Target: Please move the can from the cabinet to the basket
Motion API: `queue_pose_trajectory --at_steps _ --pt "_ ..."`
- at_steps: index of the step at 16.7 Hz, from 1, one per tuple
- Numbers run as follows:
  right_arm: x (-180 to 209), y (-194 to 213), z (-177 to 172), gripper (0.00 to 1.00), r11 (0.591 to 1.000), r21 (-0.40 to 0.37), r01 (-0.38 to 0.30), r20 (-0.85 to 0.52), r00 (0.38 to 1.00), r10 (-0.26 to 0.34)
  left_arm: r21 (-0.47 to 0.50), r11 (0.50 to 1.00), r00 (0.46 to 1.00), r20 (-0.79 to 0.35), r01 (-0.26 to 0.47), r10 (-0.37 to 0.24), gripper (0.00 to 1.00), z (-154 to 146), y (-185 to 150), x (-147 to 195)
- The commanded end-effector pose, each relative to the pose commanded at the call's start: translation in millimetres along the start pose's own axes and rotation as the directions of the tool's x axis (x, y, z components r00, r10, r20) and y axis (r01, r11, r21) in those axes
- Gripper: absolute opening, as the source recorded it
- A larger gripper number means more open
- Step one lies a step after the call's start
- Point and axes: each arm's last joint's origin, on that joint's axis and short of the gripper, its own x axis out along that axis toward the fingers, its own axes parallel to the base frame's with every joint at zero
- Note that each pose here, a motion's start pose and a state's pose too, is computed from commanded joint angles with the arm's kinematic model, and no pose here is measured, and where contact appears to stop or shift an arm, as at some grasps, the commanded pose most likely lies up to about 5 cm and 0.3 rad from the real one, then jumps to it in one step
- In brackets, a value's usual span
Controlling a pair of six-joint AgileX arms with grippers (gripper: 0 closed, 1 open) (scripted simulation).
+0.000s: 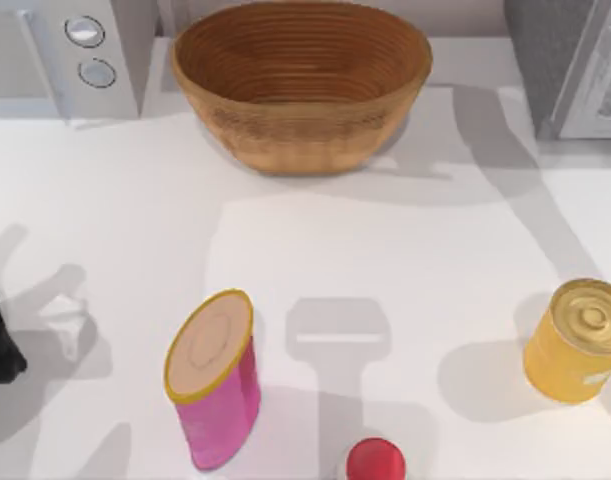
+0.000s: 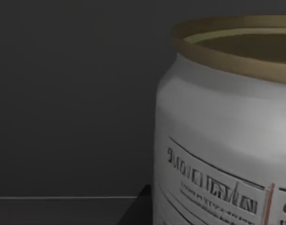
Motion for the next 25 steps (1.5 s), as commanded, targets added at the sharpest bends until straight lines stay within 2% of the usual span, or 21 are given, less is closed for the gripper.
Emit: queue_pose_trajectory --at_steps 1,2,12,15,20,22,25 --pt "0 0 0 0.02 1.000 0.000 0.000 0.000 1.000 0.000 0.000 1.000 1.000 0.000 0.000 0.000 1.00 0 0 0" --pt "0 0 0 0.00 1.000 0.000 0.000 0.000 1.000 0.000 0.000 1.000 1.000 0.000 0.000 0.000 1.00 0 0 0" --pt "-9 3 5 0.00 1.000 0.000 -0.001 0.002 1.000 0.001 0.000 1.000 1.000 0.000 0.000 0.000 1.00 0 0 0" --pt "-56 13 26 0.00 1.000 -0.005 0.002 0.001 1.000 -0.002 0.000 1.000 1.000 0.000 0.000 0.000 1.00 0 0 0" --pt "-164 4 59 0.00 1.000 0.001 -0.002 0.001 1.000 0.002 0.000 1.000 1.000 0.000 0.000 0.000 1.00 0 0 0" --pt "-179 -1 62 0.00 1.000 0.001 -0.002 0.000 1.000 0.002 0.000 1.000 1.000 0.000 0.000 0.000 1.00 0 0 0" --pt "-180 -1 62 0.00 1.000 0.001 -0.002 0.000 1.000 0.002 0.000 1.000 1.000 0.000 0.000 0.000 1.00 0 0 0"
